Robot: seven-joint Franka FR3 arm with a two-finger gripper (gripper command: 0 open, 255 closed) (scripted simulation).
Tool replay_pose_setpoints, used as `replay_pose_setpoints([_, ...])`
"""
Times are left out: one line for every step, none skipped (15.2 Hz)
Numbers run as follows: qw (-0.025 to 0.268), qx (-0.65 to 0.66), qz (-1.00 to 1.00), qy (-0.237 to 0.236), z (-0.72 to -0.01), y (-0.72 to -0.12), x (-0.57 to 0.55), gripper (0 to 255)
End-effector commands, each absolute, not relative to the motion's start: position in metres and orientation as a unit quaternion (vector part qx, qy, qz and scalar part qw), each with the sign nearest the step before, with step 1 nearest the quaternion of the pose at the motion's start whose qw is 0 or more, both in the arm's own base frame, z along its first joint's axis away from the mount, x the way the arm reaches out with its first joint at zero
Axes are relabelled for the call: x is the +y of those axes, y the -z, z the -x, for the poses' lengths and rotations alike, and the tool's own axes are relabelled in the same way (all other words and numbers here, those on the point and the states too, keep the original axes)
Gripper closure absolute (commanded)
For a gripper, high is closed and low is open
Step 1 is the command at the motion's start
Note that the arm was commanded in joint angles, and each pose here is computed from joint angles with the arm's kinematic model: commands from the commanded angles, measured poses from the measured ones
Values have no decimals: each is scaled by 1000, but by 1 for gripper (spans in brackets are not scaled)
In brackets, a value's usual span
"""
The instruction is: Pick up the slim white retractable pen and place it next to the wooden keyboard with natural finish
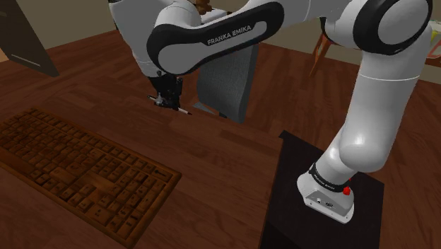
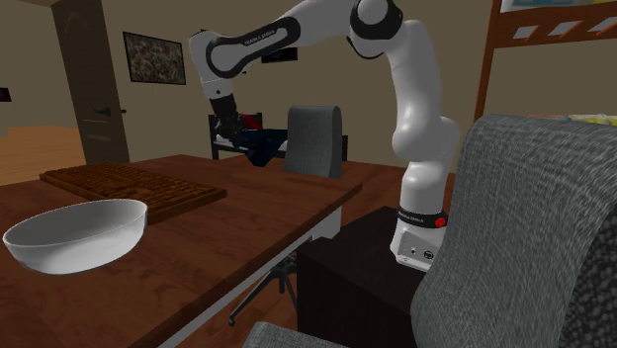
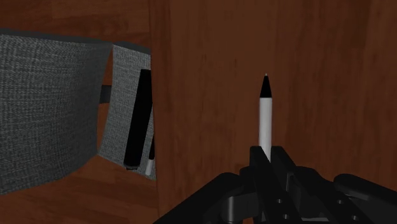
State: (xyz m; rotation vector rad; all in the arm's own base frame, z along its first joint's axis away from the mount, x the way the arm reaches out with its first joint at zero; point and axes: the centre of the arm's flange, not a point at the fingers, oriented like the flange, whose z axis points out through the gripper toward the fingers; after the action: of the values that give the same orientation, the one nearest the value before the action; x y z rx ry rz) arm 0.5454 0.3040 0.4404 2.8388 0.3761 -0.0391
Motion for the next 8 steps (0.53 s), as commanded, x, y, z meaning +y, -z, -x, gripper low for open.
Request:
replay_pose_setpoints([139,130,-982,14,-574,-440,305,255])
replay_pose_setpoints([139,130,-982,14,-587,-440,306,255])
replay_pose_setpoints([139,130,-982,14,-601,-440,307,255])
replay_pose_setpoints([139,130,-982,14,-614,-440,308,255])
replay_pose_setpoints([139,130,-982,14,-627,-440,309,255])
replay_pose_setpoints([139,130,-982,14,-644,-440,310,255])
replay_pose_setpoints([139,130,-982,14,-644,-435,310,255])
replay_pose_setpoints([139,130,-982,14,-644,-430,310,255])
